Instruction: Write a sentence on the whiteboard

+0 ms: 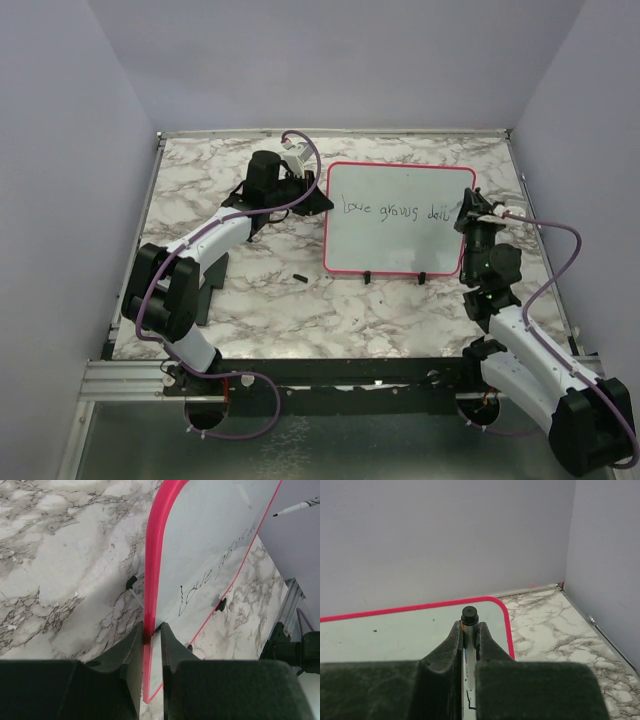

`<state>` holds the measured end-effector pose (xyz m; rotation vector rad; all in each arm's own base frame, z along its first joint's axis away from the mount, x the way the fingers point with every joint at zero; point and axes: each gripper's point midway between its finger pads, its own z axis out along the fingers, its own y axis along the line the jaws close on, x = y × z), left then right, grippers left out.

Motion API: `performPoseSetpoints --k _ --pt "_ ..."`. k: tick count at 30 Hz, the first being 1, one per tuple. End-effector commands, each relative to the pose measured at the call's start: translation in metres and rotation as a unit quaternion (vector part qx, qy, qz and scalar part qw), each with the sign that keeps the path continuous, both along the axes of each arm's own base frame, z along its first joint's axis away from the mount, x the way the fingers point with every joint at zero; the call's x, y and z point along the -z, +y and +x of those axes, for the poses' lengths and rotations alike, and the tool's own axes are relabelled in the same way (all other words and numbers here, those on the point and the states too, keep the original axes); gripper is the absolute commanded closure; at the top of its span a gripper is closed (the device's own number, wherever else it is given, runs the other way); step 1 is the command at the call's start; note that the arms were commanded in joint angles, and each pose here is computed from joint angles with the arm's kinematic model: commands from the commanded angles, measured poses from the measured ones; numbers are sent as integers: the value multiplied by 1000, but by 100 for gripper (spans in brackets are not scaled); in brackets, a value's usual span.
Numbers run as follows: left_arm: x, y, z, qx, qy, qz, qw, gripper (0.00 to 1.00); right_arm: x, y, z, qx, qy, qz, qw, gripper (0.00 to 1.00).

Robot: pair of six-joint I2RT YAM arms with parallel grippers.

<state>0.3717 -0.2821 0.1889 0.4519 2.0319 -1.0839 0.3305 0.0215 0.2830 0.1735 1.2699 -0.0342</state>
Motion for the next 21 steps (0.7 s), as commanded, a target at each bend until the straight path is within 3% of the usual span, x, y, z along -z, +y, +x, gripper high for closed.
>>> performPoseSetpoints --k 1,21 --pt "-15 8 7 -19 -31 -1 999 100 5 -2 3 6 8 3 1000 99" --pt "-13 8 7 -18 -32 1 999 100 6 -7 13 29 5 -13 999 99"
